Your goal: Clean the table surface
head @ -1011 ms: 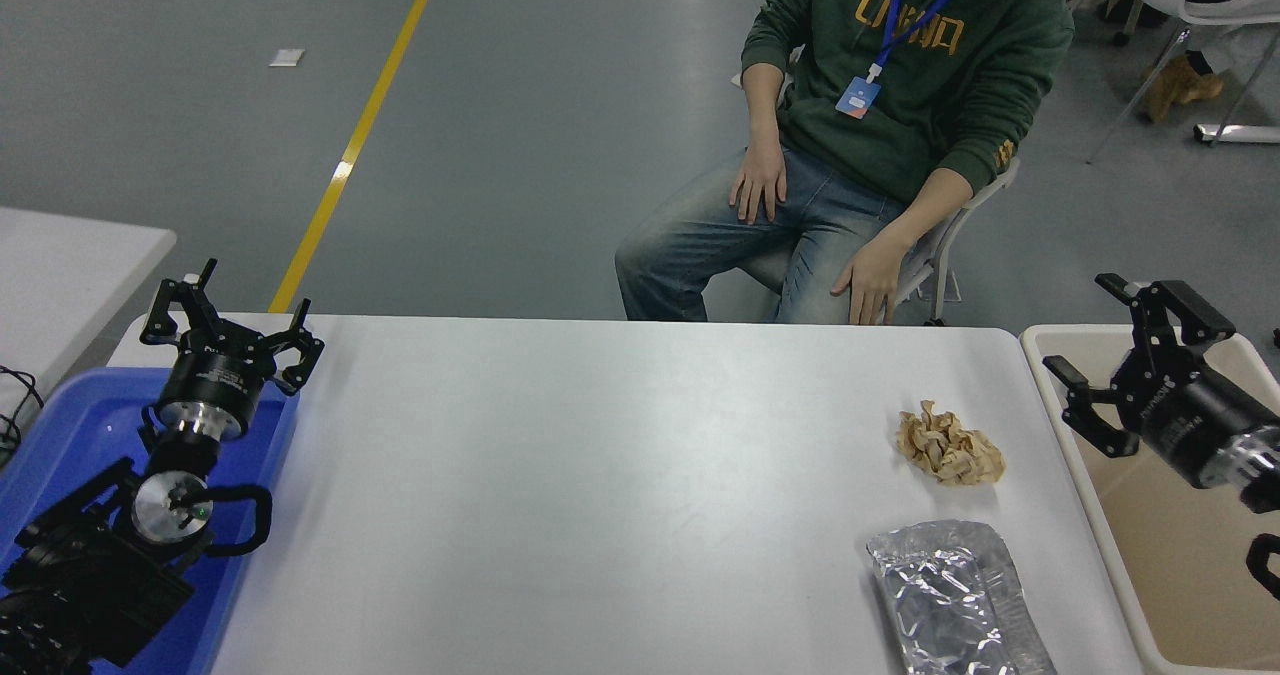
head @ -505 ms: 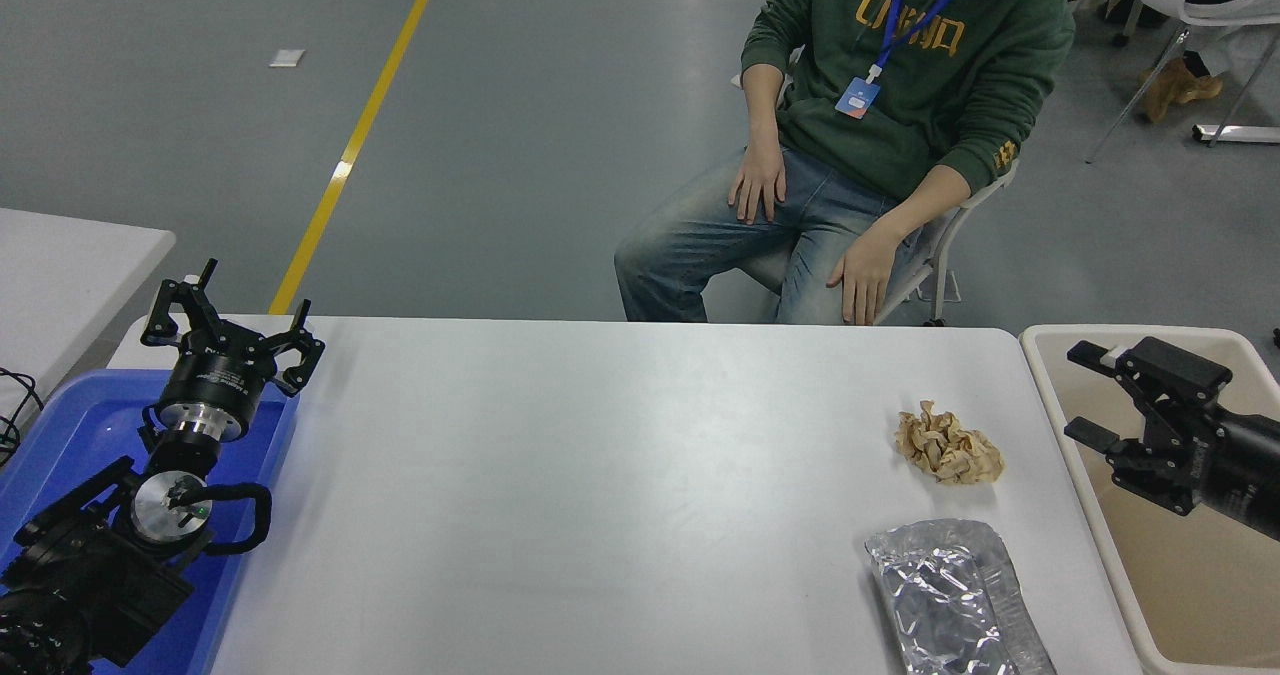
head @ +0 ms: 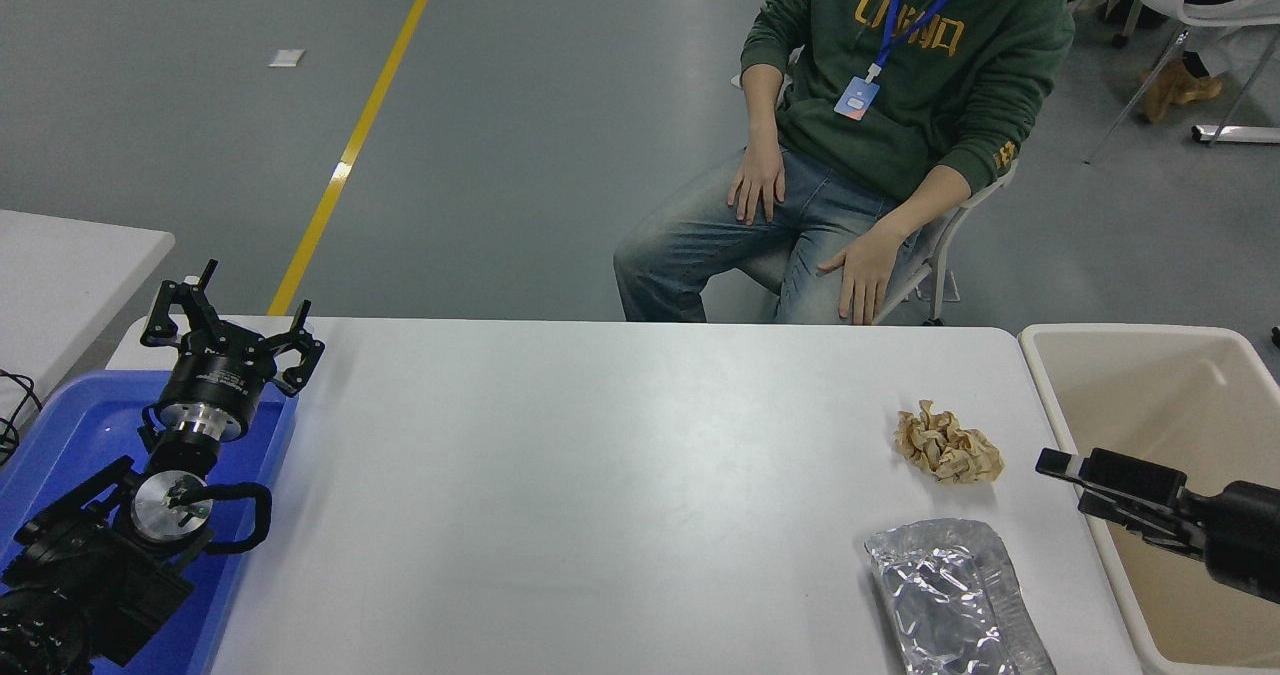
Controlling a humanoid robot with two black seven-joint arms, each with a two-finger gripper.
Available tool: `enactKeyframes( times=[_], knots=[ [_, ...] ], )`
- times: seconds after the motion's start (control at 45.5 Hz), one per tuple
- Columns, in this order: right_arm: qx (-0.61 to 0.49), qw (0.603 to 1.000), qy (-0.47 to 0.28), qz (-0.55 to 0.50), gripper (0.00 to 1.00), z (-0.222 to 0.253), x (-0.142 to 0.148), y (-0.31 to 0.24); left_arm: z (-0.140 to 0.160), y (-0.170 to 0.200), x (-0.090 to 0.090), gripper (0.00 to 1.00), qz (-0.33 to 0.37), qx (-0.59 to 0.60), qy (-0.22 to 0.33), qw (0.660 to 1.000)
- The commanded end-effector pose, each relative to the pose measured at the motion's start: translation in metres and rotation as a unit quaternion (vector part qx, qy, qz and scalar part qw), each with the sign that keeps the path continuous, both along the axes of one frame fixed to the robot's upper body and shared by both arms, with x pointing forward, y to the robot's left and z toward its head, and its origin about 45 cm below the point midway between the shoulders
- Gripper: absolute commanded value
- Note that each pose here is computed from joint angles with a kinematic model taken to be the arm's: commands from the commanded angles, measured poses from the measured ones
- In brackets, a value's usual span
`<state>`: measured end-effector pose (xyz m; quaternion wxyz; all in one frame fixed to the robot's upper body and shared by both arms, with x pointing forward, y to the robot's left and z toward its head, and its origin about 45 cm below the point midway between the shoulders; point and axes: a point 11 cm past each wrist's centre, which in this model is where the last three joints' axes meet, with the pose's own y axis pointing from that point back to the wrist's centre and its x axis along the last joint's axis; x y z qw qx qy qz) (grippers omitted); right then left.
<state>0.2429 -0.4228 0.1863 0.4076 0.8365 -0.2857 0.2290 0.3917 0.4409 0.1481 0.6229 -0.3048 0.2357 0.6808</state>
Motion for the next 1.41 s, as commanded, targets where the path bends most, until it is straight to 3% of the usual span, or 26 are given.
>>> enactKeyframes(
  times=[0.0,0.374,0.527,1.121,1.385],
  knots=[
    [-0.095,0.991,-0.042,0.079,0.99,-0.026,-0.028,-0.001,0.0,0.0,0.0,1.0,0.0,0.0,0.0,1.0],
    [-0.121,0.985,-0.079,0.094,0.99,-0.052,-0.046,0.0,0.0,0.0,0.0,1.0,0.0,0.0,0.0,1.0],
    [-0.127,0.983,-0.102,0.082,0.99,-0.067,-0.04,0.002,0.0,0.0,0.0,1.0,0.0,0.0,0.0,1.0],
    [-0.139,0.985,-0.097,0.043,0.99,-0.1,-0.045,0.013,0.0,0.0,0.0,1.0,0.0,0.0,0.0,1.0],
    [-0.154,0.98,-0.117,0.052,0.99,-0.128,-0.064,0.017,0.0,0.0,0.0,1.0,0.0,0.0,0.0,1.0]
  ],
)
